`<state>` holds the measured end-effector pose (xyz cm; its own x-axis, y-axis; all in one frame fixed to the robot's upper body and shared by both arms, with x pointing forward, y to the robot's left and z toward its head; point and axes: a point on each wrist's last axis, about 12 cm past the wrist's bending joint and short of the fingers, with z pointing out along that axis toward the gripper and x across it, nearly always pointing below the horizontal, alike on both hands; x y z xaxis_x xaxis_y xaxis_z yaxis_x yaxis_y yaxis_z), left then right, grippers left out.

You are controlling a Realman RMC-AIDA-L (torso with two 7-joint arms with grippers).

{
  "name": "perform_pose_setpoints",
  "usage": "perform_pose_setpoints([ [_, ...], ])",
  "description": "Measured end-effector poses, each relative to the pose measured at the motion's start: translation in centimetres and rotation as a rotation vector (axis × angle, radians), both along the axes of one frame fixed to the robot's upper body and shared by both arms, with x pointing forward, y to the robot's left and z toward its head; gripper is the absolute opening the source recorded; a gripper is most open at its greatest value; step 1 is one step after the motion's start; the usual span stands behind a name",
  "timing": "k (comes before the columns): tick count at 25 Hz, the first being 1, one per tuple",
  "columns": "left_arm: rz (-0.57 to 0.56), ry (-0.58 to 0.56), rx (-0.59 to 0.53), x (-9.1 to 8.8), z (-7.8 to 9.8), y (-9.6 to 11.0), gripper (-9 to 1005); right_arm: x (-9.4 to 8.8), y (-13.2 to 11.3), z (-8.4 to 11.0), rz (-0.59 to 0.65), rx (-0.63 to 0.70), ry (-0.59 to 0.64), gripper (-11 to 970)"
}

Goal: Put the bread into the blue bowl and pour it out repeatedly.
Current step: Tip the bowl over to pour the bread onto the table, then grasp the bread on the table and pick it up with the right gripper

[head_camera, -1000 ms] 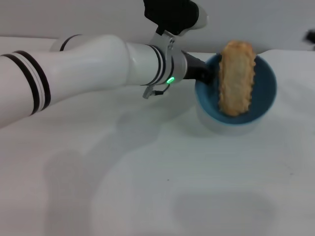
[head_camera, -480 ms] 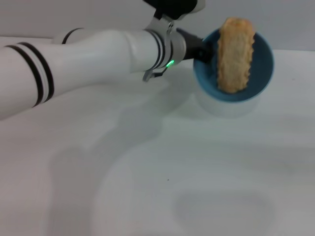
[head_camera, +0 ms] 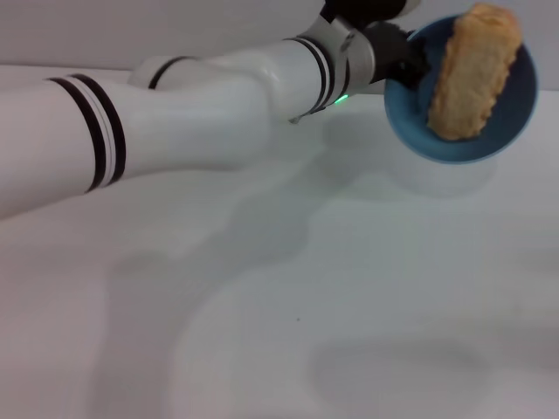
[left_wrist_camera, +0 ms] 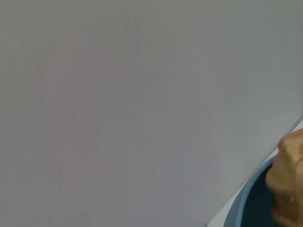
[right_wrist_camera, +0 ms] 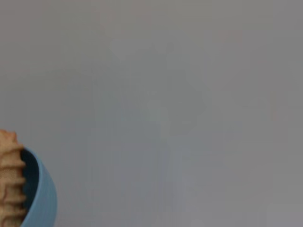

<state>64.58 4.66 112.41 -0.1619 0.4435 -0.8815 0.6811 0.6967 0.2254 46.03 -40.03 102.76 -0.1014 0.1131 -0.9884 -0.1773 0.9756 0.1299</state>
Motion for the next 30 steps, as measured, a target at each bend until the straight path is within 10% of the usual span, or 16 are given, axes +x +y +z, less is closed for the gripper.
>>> perform_pose_setpoints([
  [18, -0.066, -0.139, -0.016, -1.4, -0.2, -1.1, -2, -1.8, 0.7, 0.2, -0.17, 0.156, -0.208, 532],
  [30, 0.019, -0.036, -0.049, -0.3, -0.1, 0.2, -2, 1.3, 3.5, -1.2, 0.219, 0.468, 0.378, 543],
])
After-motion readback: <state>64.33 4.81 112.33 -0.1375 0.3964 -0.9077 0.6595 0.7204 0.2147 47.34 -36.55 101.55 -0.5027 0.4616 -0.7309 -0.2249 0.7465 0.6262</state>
